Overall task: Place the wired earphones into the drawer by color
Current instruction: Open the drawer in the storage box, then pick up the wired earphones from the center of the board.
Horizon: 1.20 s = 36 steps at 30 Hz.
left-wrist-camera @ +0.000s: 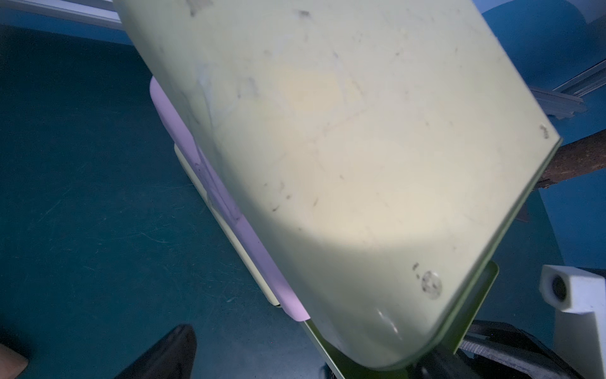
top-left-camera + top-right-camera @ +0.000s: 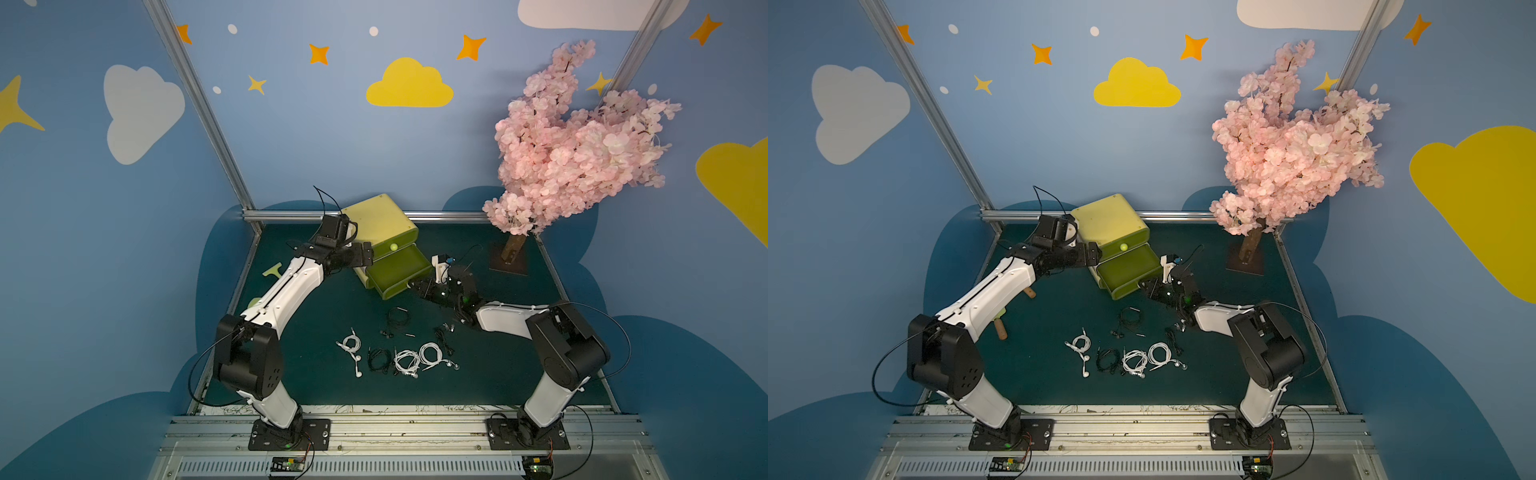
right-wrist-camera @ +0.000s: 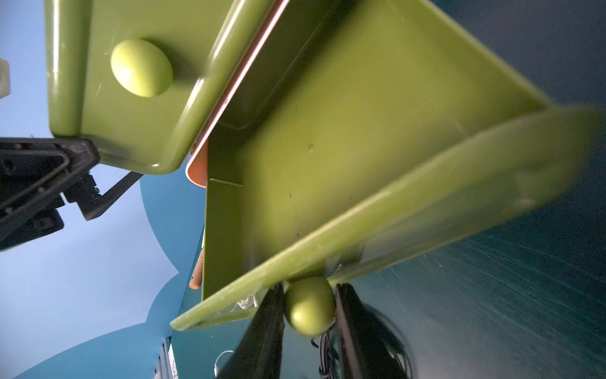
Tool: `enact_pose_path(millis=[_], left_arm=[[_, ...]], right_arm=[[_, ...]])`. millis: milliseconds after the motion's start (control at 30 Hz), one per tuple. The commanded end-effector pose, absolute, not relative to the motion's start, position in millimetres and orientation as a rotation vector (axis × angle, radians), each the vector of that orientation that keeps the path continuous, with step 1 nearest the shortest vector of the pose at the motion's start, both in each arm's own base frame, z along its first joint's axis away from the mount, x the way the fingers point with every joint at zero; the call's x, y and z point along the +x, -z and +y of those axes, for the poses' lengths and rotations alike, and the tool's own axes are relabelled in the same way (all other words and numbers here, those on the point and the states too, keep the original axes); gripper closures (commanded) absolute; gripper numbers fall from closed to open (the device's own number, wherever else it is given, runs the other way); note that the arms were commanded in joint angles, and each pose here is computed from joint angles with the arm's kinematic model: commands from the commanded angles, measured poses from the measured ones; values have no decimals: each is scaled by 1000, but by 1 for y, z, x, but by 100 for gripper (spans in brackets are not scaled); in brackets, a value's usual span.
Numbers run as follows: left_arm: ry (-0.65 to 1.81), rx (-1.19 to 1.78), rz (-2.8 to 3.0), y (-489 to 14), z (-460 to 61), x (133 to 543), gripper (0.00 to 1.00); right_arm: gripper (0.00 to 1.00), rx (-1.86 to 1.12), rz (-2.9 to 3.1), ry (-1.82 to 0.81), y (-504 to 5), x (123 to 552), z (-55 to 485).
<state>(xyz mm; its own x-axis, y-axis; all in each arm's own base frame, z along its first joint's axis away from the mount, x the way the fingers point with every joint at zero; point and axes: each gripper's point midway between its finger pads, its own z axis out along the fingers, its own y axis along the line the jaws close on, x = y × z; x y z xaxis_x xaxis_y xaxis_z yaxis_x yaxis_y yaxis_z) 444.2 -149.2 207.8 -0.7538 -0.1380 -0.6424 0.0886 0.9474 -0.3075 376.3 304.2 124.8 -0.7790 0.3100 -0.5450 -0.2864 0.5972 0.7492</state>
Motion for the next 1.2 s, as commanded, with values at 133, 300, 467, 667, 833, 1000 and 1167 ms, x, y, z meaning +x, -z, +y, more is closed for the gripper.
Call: enact_pose_path(millis=[133,300,467,667,833,1000,1167], left_arm=[[432,-68,2346,-223,-148,450,0],[492,-60,2316,-239,-153,444,0],[538,-49,2281,-256,-157,432,0],[583,-70,2238,-273,-154,406,0],[661,-75,2221,-270,-152,369,0],[759,-84,2213,-252,-153,333,0],[792,-113,2236,-224,-149,306,0]], right_arm=[[43,-21,2148,-1136,-143,374,292],[31,-84,2201,-1115,-148,361,283],[14,-190,2309,-1027,-140,337,270],[6,-232,2372,-885,-135,312,243],[8,-293,2482,-759,-125,285,219],[10,-348,2580,-716,-112,257,205],[14,-356,2648,-723,-92,241,199]])
